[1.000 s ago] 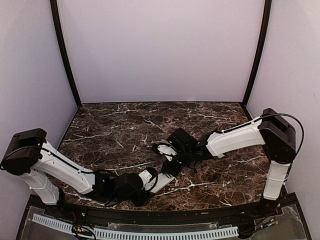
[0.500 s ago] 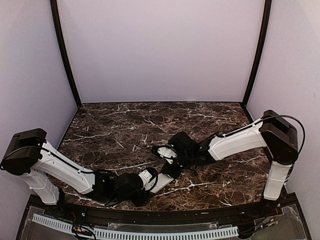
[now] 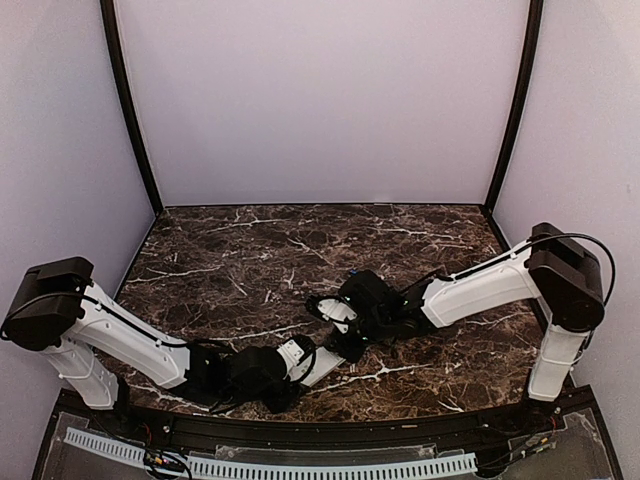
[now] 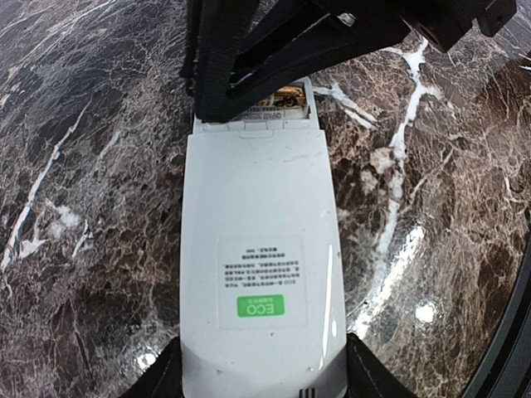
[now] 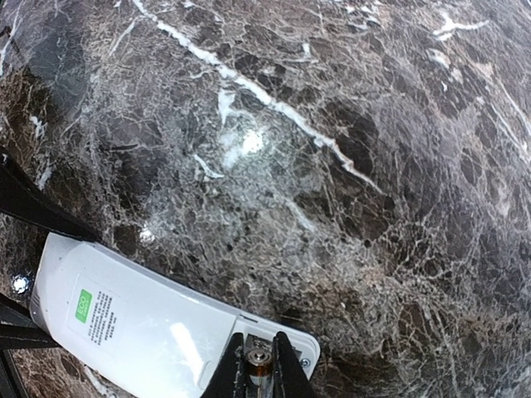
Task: Load the batteries into the remote control
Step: Load the battery into the battery compartment.
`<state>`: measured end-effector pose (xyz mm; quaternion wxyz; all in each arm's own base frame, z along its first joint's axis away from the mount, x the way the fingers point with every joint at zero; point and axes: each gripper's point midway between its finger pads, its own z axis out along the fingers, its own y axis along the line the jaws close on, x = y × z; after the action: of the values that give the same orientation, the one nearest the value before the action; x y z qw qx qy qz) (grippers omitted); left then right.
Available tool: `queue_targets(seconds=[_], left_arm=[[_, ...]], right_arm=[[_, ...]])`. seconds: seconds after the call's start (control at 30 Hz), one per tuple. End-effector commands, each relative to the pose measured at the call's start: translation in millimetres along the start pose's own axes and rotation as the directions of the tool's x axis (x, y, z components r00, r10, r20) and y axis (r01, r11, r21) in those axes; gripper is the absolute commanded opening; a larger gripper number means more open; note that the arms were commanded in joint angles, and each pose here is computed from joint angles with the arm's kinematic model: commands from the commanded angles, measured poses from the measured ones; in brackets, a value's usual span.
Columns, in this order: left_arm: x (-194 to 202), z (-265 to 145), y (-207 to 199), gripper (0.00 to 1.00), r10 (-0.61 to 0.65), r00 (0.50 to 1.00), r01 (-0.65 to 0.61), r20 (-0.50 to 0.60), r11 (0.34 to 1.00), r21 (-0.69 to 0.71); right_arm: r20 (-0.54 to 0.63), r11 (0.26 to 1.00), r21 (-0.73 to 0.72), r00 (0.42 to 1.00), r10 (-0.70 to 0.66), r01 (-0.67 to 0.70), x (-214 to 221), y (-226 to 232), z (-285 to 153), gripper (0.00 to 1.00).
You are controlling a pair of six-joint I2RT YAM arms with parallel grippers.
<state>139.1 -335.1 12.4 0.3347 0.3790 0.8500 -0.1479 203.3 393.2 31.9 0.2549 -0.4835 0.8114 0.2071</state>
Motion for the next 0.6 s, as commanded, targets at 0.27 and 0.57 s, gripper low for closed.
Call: queue_targets(seconds=[0.27,0.57], left_arm=[[68.3,-7.9,32.6,0.19,0.019,0.974,-0.044,-0.225,0.993,-0.106],[69.0,-6.2,31.5,0.19,0.032,0.973,-0.056,-0.228,0.994,-0.099]], right_arm=[[-0.279,0.991,0.122,0.957,0.086,-0.053,72.7,-18.1,4.9,0.13],[-0.245,0.994,0.106,0.968,0.055,-0.029,56.9,-15.4,-6.5,0.20]])
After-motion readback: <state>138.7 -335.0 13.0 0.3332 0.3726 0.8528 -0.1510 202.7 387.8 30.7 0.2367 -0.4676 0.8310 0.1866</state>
